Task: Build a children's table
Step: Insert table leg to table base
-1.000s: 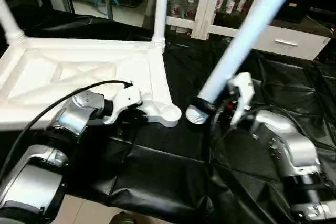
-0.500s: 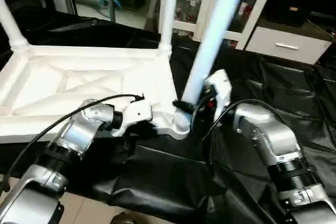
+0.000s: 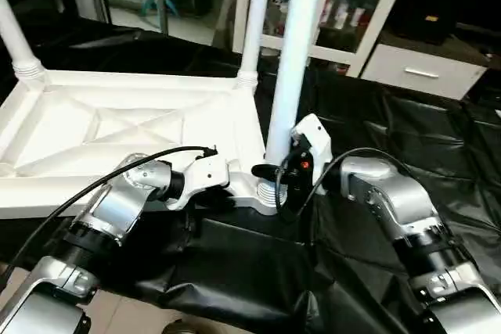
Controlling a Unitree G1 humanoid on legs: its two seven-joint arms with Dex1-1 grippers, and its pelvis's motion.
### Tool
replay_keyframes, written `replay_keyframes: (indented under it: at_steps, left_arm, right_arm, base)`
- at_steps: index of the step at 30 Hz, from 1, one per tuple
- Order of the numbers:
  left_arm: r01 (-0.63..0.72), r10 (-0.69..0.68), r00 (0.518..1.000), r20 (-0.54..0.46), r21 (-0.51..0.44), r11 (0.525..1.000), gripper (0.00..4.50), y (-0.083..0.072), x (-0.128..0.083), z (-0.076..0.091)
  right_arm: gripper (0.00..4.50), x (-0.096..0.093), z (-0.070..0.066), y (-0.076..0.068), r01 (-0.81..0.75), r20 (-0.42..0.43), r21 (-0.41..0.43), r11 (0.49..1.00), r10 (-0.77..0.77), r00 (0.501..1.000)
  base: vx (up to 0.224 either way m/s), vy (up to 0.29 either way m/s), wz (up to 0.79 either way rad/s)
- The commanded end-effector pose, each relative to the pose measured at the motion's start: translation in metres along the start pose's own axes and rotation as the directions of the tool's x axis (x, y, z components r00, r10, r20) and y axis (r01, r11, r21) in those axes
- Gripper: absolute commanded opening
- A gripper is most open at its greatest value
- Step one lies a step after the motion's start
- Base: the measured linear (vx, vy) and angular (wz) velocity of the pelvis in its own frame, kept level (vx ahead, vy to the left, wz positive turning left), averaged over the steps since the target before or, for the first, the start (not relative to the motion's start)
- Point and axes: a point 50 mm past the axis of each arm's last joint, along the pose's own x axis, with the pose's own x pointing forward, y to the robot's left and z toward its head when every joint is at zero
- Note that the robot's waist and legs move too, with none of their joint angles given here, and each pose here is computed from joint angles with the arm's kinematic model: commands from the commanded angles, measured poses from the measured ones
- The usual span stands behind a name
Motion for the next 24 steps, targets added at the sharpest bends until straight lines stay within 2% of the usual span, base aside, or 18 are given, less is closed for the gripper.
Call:
replay_keyframes:
  at_steps: [1, 6, 7, 15, 17, 20, 24]
  left_arm:
    - [0.063, -0.063, 0.998, 0.001, -0.014, 0.998, 0.00, -0.012, 0.011, -0.003]
    - [0.056, -0.056, 0.998, -0.004, -0.015, 0.998, 0.00, -0.012, 0.010, -0.003]
    - [0.055, -0.056, 0.998, -0.004, -0.019, 0.998, 0.00, -0.012, 0.010, -0.003]
    - [0.047, -0.047, 0.999, -0.003, -0.021, 0.999, 0.00, -0.011, 0.010, -0.003]
    - [0.040, -0.040, 0.999, 0.000, -0.021, 0.999, 0.00, -0.010, 0.010, -0.002]
    - [0.034, -0.034, 0.999, 0.001, -0.020, 0.999, 0.00, -0.010, 0.010, -0.002]
    - [0.023, -0.023, 1.000, 0.008, -0.020, 1.000, 0.00, -0.008, 0.010, -0.001]
  right_arm:
    - [1.87, 0.001, -0.010, -0.005, 0.023, -0.044, 0.046, 0.999, -0.021, 0.999]
    - [1.87, 0.003, -0.011, -0.006, 0.022, 0.001, 0.120, 0.993, -0.022, 1.000]
    - [1.87, 0.003, -0.016, -0.008, 0.029, 0.008, 0.154, 0.988, -0.031, 0.999]
    - [1.87, -0.002, -0.034, -0.012, 0.064, 0.030, 0.227, 0.972, -0.073, 0.997]
    - [1.87, -0.005, -0.041, -0.014, 0.094, 0.085, 0.262, 0.961, -0.120, 0.989]
    - [1.87, -0.007, -0.046, -0.013, 0.103, 0.130, 0.271, 0.957, -0.142, 0.981]
    - [1.87, -0.011, -0.062, -0.010, 0.120, 0.192, 0.335, 0.934, -0.193, 0.962]
  base:
    - [0.000, 0.000, 0.00]
    - [0.000, 0.000, 0.00]
    - [0.000, 0.000, 0.00]
    - [0.000, 0.000, 0.00]
    - [0.000, 0.000, 0.00]
    - [0.000, 0.000, 0.00]
    - [0.000, 0.000, 0.00]
